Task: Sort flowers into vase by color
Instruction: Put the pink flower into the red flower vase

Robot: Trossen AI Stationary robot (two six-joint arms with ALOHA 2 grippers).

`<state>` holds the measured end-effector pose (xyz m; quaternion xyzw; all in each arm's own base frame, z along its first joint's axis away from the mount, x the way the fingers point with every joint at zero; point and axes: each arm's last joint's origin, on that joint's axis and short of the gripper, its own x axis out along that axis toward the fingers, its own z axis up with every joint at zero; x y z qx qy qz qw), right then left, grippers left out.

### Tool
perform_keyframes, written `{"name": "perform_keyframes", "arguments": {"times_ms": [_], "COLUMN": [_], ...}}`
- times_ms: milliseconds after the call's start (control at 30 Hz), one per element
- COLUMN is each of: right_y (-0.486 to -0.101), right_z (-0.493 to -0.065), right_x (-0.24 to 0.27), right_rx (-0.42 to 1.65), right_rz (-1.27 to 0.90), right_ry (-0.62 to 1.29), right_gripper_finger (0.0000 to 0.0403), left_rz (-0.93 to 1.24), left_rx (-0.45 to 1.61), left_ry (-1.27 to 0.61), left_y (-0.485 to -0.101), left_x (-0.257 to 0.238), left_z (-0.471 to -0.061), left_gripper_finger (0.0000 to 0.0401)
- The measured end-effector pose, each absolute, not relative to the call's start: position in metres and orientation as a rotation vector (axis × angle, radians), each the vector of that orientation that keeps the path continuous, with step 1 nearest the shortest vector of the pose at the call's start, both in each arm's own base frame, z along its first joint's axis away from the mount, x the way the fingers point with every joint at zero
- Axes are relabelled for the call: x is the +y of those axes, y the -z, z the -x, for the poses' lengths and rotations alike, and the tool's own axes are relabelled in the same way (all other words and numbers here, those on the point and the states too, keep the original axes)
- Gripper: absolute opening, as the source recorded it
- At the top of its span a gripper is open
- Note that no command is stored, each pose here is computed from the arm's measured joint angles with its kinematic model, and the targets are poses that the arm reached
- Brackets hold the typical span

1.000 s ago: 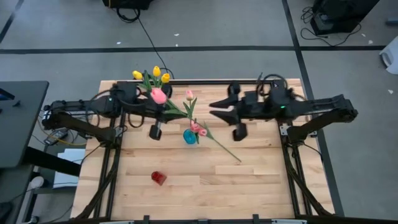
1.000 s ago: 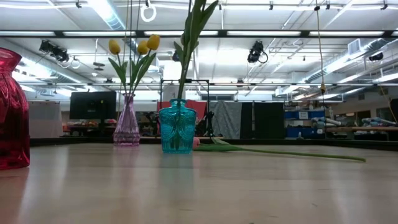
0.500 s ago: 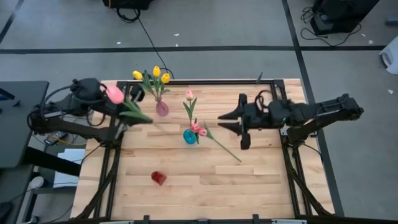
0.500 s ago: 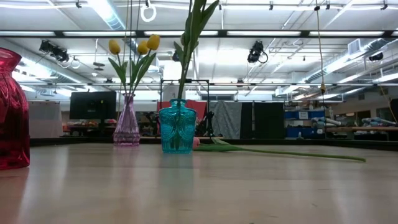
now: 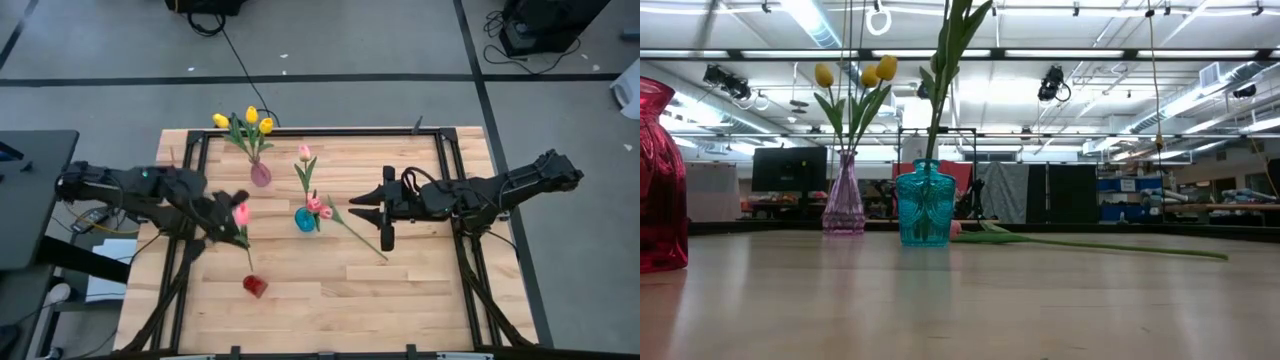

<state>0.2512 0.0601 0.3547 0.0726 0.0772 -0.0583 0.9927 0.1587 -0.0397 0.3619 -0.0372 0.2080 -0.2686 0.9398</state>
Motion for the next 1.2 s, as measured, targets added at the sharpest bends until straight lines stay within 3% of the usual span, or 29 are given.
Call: {"name": "perform_keyframes", "arguments": {"times_ms": [600,1200], "right_y": [-0.354,-0.354], "right_z": [-0.251,-0.251], "right_x": [0.061,0.061], "right_rx": [0.154,0.154], "right_rz": [-0.154,-0.168], "right_ry": [0.138,0.137], "right_gripper_finger": [0.0113,0.0113], "left_rz": [0.019,-0.116], "left_rx": [0.437,0.489], "left_ry": [0.593,0.397], "left_y": [-0.334,-0.271], "left_x": [-0.084,-0.090], "left_z": [-0.154,-0.157], "left_gripper_finger": [0.0000,0.0000]}}
